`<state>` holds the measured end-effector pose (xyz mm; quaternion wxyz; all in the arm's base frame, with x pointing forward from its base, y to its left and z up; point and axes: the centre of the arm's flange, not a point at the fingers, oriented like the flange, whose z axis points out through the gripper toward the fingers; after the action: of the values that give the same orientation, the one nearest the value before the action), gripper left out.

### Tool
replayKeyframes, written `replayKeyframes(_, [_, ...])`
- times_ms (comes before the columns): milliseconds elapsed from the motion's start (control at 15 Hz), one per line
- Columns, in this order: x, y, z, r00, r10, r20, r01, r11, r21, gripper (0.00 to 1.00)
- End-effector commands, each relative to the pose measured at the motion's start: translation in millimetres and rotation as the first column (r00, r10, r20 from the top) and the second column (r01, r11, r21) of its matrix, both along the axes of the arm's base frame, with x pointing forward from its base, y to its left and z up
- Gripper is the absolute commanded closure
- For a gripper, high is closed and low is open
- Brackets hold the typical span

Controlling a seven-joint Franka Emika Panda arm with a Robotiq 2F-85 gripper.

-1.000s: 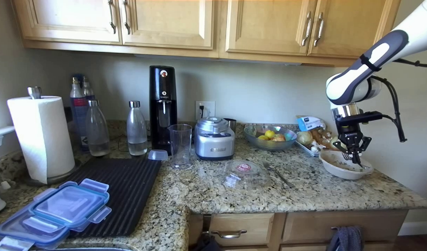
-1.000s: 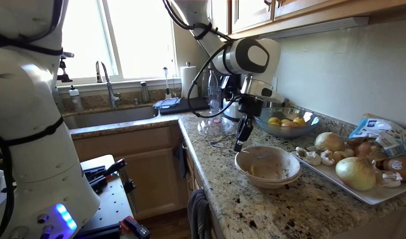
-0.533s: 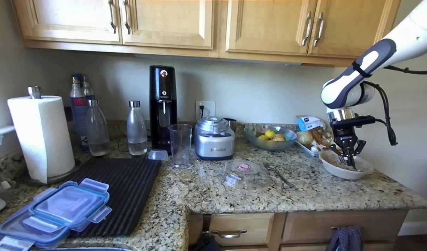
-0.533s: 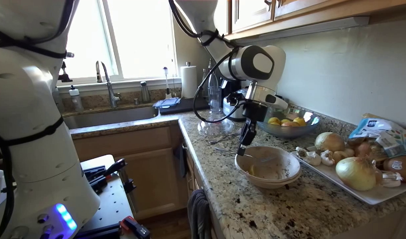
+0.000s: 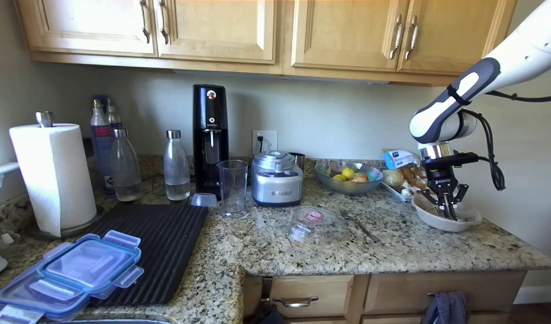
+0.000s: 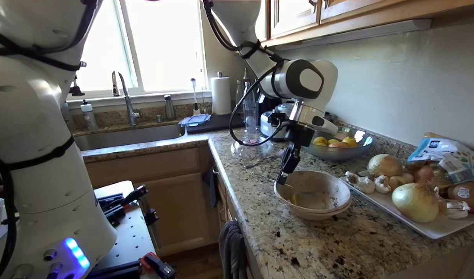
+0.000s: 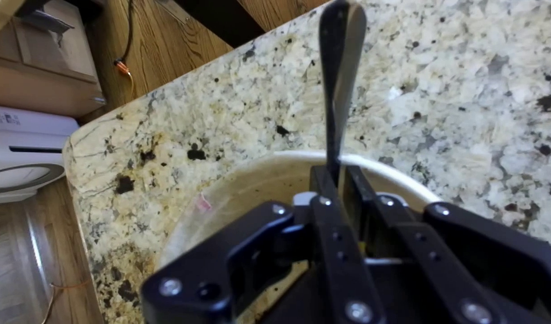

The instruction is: Place the bowl on the left on top of the bowl on the right, put the two forks inside the top bowl

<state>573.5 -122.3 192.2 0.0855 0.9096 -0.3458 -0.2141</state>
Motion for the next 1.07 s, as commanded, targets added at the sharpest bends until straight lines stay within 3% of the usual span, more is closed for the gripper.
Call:
replayKeyframes(0, [3, -1, 14, 1.0, -0.014, -0.005, 0.014, 1.0, 0.01, 0.54])
replayKeyframes(267, [5, 16, 47, 0.998, 0.025, 0.063, -0.025, 1.0, -0.007, 0.3])
replayKeyframes(533, [11, 57, 83, 0.981, 0.131, 0.146, -0.127, 0.991, -0.032, 0.04])
replayKeyframes(800, [25, 108, 96, 0.929, 0.302, 0.211, -0.282, 0.952, -0.123, 0.0])
replayKeyframes(1000, [40, 143, 82, 0.872, 0.407, 0.271, -0.381, 0.913, -0.146, 0.0])
